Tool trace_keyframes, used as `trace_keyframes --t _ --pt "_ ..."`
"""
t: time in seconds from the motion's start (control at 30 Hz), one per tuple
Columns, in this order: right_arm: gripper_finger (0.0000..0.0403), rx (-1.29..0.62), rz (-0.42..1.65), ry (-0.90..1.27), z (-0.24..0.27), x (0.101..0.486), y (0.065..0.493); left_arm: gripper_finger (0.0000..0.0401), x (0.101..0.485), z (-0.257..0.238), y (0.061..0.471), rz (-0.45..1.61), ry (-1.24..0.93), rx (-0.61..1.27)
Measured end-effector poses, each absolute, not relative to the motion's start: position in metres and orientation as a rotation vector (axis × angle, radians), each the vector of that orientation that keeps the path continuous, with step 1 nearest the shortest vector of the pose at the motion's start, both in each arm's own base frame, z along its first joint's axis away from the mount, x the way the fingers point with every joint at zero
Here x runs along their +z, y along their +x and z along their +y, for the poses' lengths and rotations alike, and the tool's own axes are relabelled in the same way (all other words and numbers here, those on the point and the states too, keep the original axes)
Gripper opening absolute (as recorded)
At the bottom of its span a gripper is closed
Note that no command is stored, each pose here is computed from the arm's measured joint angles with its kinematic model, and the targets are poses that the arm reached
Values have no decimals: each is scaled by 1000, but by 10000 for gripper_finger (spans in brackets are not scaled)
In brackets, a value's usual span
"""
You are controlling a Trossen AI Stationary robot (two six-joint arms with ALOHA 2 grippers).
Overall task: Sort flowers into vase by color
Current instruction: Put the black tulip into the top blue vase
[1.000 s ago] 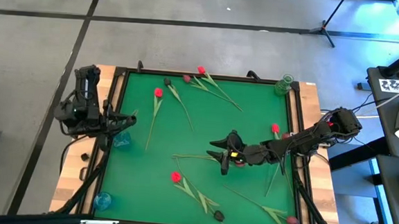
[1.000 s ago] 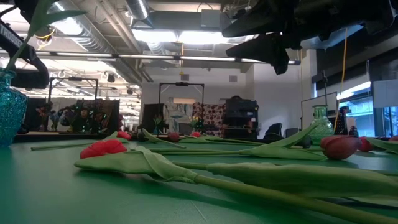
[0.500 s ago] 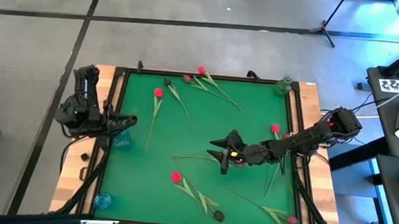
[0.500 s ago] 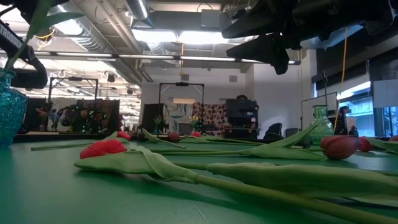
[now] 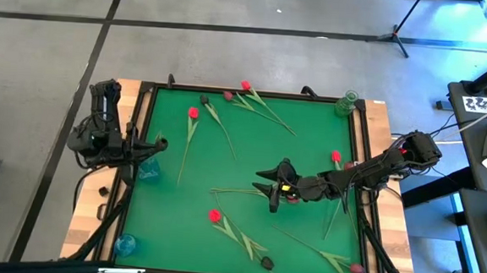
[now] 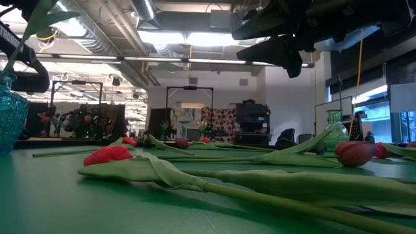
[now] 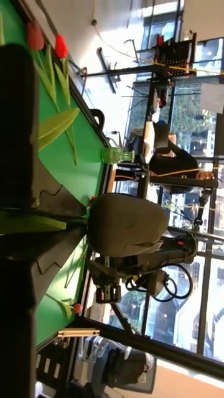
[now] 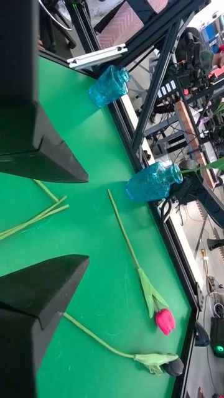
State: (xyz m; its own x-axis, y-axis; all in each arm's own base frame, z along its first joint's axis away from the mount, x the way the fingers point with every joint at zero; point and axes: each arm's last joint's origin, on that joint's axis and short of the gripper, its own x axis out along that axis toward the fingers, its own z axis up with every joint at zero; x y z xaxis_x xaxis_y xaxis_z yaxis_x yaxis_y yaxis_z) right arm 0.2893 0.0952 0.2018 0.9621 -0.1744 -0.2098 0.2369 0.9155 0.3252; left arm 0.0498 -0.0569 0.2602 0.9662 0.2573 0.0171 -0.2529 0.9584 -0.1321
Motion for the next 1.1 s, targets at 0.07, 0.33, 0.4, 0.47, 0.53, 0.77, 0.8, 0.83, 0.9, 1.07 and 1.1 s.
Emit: trace_keyframes --t 0.07,0.33,0.4,0.47,0.53,0.77,0.8,0.83,0.9,1.07,1.1 --pt "198 -213 178 356 95 202 289 38 260 -57 50 -36 -131 249" --pt "198 -220 176 359 95 202 289 136 261 -56 50 -29 -113 275" --pt "198 -223 175 359 95 202 289 159 261 -56 50 -21 -80 292" --pt "198 -223 174 365 95 202 289 176 263 -55 49 -12 -39 308" --pt "198 -225 173 380 95 202 289 186 267 -53 48 -3 -23 330" --pt "198 -230 171 382 95 202 289 196 278 -48 46 -11 -71 315" --pt "198 -234 170 381 94 202 289 196 278 -49 46 -13 -87 310" --pt "198 -239 168 381 94 202 289 196 278 -49 46 -15 -100 304" --pt "198 -240 168 380 94 202 289 196 278 -49 45 -18 -120 294" --pt "198 -240 168 380 94 202 289 196 274 -52 45 -28 -201 281" --pt "198 -240 168 380 94 202 289 196 274 -52 45 -33 -234 279"
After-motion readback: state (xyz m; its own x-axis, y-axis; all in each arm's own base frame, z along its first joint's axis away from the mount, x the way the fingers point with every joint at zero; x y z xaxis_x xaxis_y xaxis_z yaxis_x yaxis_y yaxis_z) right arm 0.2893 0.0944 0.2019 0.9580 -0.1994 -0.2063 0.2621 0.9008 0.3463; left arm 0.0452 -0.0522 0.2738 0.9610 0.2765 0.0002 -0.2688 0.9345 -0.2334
